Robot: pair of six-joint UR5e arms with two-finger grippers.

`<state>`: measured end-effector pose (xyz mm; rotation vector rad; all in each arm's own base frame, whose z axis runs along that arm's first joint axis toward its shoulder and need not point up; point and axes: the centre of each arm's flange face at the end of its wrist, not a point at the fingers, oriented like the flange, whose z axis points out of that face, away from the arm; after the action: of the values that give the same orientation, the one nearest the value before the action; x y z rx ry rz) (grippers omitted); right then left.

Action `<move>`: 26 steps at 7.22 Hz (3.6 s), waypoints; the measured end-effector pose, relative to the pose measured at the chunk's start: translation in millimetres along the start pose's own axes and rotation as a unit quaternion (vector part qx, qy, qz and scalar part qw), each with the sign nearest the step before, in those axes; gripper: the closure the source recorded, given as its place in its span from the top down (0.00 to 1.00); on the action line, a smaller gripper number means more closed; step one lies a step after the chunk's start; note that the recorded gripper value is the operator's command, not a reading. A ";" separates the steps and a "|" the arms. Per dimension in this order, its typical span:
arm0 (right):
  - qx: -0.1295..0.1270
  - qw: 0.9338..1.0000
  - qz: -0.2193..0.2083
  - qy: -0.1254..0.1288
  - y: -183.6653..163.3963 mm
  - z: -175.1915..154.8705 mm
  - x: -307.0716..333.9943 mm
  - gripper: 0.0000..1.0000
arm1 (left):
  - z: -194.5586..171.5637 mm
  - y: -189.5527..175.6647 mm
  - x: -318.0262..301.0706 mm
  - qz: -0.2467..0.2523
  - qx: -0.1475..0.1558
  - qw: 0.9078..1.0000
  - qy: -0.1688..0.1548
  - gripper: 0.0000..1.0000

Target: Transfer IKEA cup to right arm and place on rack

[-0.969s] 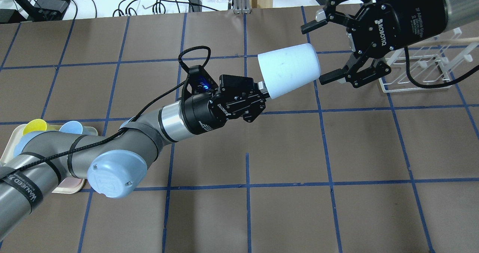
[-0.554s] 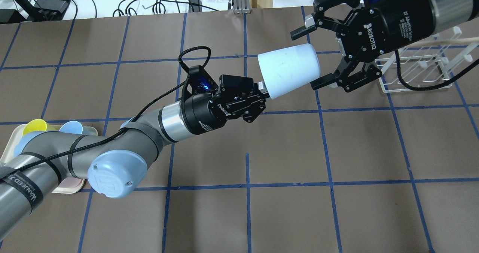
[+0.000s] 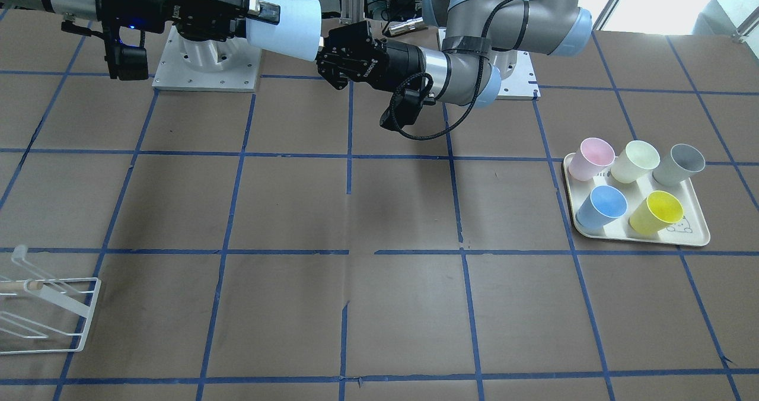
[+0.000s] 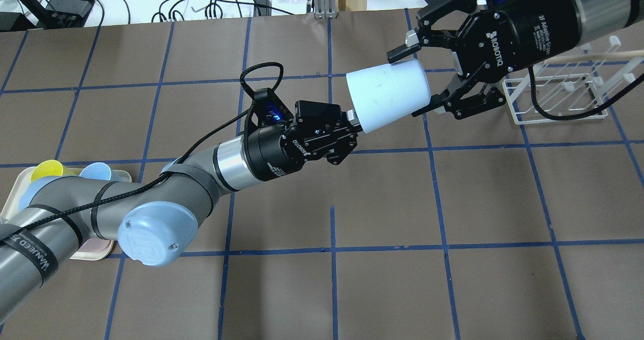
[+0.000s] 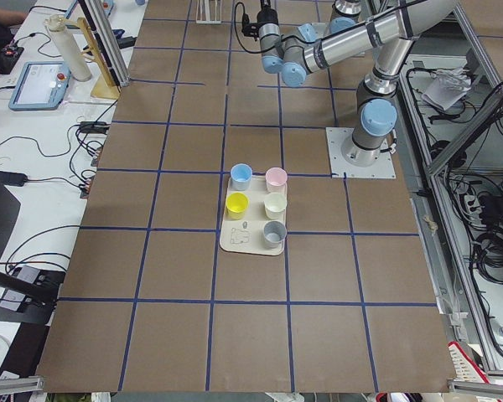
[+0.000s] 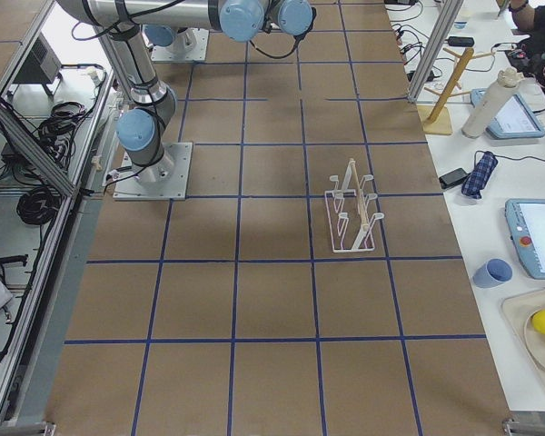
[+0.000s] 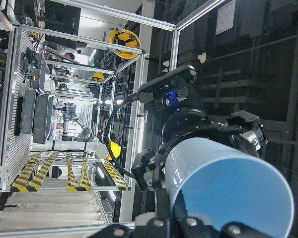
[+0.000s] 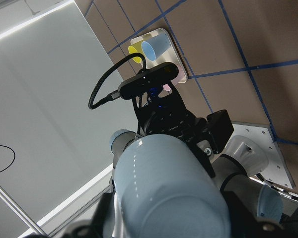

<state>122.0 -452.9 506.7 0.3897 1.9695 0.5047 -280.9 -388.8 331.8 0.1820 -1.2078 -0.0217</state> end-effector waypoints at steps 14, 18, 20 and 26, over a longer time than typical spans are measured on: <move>0.105 0.968 -0.111 0.200 -36.3 -63.8 15.7 0.47 | -32.0 -26.2 7.3 -0.064 0.013 0.997 -0.051 0.95; 0.200 0.872 -0.156 0.418 -82.3 -113.0 30.8 0.27 | -126.8 -118.0 27.9 -0.055 0.020 0.962 -0.266 1.00; 0.241 0.819 -0.152 0.497 -105.8 -141.9 42.9 0.25 | -176.7 -165.5 58.4 -0.048 0.005 0.899 -0.435 1.00; 0.276 0.785 -0.168 0.529 -174.9 -221.9 110.7 0.25 | -80.0 -153.1 224.7 0.104 -0.026 0.535 -0.838 1.00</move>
<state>-134.4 -589.7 419.6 0.0628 3.2176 -0.1980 -114.0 -555.0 489.6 -0.1390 -3.2064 -0.0207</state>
